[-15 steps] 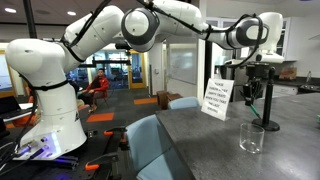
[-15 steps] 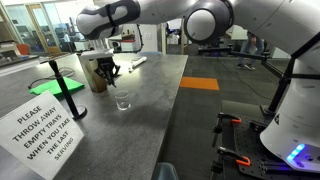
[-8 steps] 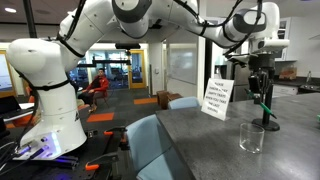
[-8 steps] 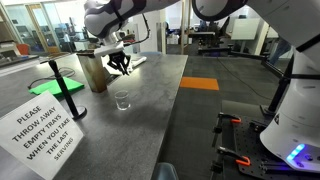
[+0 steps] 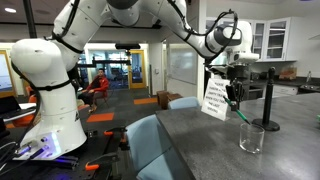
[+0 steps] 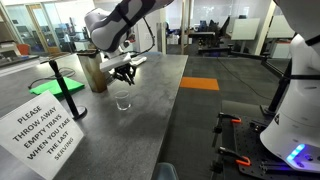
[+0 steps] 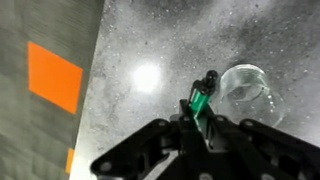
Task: Take the green pen out of the glass
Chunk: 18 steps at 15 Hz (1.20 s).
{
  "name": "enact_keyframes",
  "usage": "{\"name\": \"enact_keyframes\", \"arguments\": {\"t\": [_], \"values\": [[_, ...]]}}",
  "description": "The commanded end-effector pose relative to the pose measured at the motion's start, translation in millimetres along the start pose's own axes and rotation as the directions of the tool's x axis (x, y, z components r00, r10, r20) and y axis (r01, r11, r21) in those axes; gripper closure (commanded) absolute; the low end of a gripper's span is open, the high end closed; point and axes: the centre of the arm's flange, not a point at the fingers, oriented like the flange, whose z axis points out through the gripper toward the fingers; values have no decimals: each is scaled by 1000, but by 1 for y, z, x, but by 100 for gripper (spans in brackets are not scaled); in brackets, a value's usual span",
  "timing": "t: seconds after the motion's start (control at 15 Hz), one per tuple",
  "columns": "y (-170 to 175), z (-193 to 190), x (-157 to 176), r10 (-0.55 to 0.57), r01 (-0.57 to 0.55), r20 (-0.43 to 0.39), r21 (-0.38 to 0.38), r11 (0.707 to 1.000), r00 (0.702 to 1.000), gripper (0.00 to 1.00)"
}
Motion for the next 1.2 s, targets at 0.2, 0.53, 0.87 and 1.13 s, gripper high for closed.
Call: {"name": "enact_keyframes", "arguments": {"t": [0.2, 0.53, 0.87, 1.13], "values": [[87, 37, -71, 18, -17, -62, 6, 1000, 998, 97], [81, 109, -118, 102, -97, -158, 39, 994, 982, 97], [59, 125, -128, 187, -175, -231, 74, 982, 955, 97], [37, 120, -118, 203, -187, -289, 83, 979, 936, 97]]}}
